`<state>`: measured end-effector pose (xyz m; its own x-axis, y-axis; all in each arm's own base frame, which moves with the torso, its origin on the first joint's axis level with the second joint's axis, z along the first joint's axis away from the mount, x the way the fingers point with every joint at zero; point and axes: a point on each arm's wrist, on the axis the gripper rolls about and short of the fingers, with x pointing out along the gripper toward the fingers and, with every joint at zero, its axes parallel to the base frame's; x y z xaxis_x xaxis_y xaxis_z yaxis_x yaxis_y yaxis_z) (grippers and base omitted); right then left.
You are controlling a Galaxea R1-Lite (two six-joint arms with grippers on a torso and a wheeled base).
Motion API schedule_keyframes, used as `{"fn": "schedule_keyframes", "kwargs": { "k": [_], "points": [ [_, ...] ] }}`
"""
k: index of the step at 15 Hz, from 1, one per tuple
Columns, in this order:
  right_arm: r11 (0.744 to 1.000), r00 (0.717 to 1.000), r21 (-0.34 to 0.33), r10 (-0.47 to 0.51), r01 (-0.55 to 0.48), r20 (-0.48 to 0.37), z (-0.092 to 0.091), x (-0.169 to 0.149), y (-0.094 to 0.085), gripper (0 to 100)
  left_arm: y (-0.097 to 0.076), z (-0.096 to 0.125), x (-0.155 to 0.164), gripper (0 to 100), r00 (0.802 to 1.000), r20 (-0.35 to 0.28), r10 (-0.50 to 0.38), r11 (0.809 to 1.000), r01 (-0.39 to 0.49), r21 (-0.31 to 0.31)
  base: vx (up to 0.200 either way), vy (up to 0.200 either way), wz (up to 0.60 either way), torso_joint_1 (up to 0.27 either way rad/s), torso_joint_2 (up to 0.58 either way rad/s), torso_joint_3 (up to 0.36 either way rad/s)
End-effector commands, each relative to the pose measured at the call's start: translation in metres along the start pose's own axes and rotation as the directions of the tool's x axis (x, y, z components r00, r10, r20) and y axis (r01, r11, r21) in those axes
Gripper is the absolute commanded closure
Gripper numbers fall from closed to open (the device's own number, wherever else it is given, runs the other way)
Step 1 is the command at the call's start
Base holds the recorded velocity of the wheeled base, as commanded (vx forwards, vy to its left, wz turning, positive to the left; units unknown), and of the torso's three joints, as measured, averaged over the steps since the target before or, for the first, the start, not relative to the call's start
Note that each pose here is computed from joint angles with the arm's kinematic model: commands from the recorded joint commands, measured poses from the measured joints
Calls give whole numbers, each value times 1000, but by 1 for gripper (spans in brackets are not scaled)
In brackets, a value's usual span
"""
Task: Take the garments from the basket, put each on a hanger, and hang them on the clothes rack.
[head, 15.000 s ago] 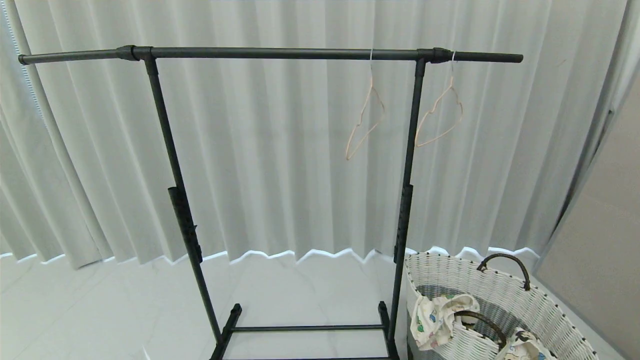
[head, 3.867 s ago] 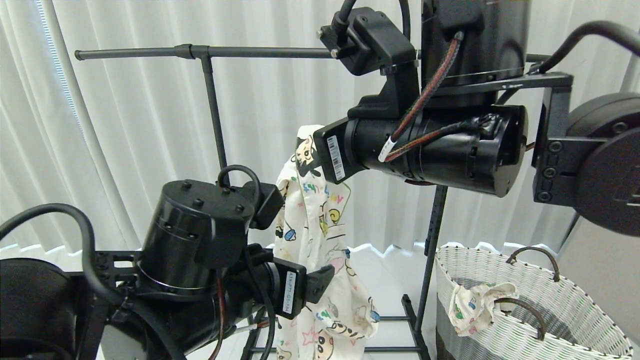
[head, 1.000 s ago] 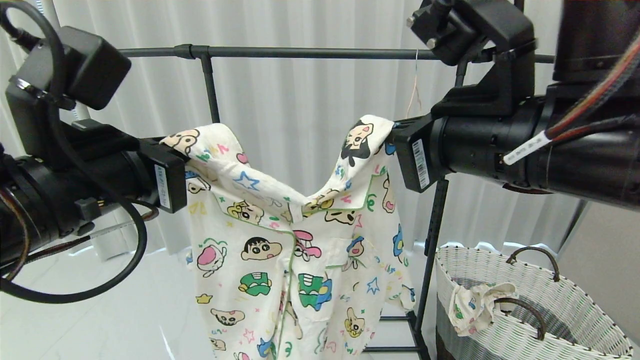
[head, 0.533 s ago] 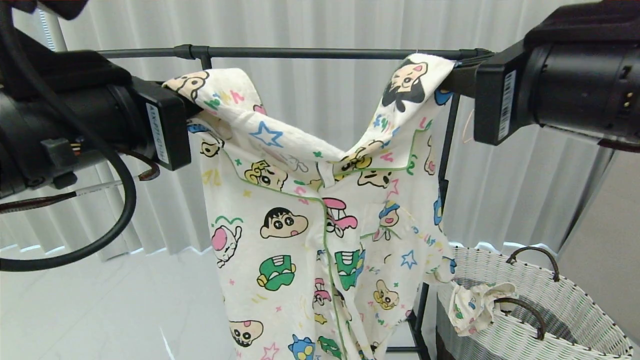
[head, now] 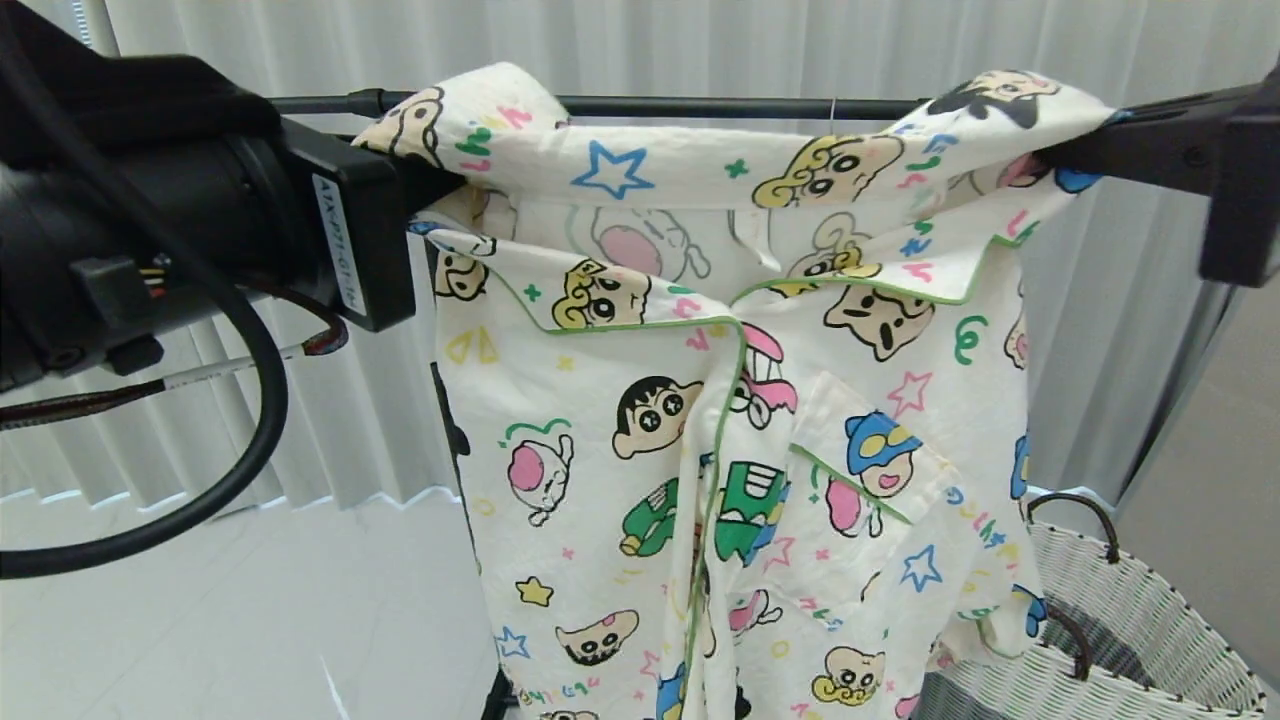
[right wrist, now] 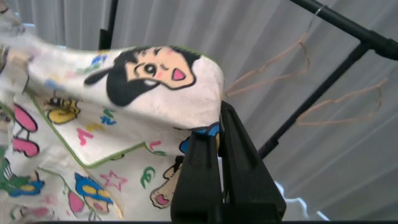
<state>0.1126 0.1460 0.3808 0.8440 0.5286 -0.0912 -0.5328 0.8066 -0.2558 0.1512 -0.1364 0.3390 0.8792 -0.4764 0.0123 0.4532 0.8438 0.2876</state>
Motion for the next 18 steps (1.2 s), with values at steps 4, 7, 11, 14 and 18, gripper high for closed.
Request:
{"fn": "schedule_keyframes", "kwargs": {
  "k": [4, 7, 11, 14, 18],
  "points": [
    [973, 976, 74, 216, -218, 43, 1, -62, 0, 100, -30, 20, 27, 100, 998, 27, -48, 997, 50, -52, 0, 0, 0, 0, 0, 0],
    [887, 891, 84, 452, -454, 35, -4, -78, 30, 100, -34, 29, 43, 100, 998, 43, -43, 996, 47, -82, 0, 0, 0, 0, 0, 0],
    [886, 889, 75, 458, -457, 15, -7, -74, 35, 100, -33, 30, 42, 100, 998, 47, -37, 995, 41, -95, 0, 0, 0, 0, 0, 0],
    [933, 936, 86, 351, -349, -10, -10, -65, 24, 100, -28, 30, 30, 100, 999, 7, -42, 988, 42, -148, 0, 0, 0, 0, 0, 0],
    [978, 978, 56, 205, -203, -31, -18, -43, 14, 100, -17, 25, -18, 100, 984, -132, -120, 975, 91, -204, 0, 0, 0, 0, 0, 0]
  ]
}}
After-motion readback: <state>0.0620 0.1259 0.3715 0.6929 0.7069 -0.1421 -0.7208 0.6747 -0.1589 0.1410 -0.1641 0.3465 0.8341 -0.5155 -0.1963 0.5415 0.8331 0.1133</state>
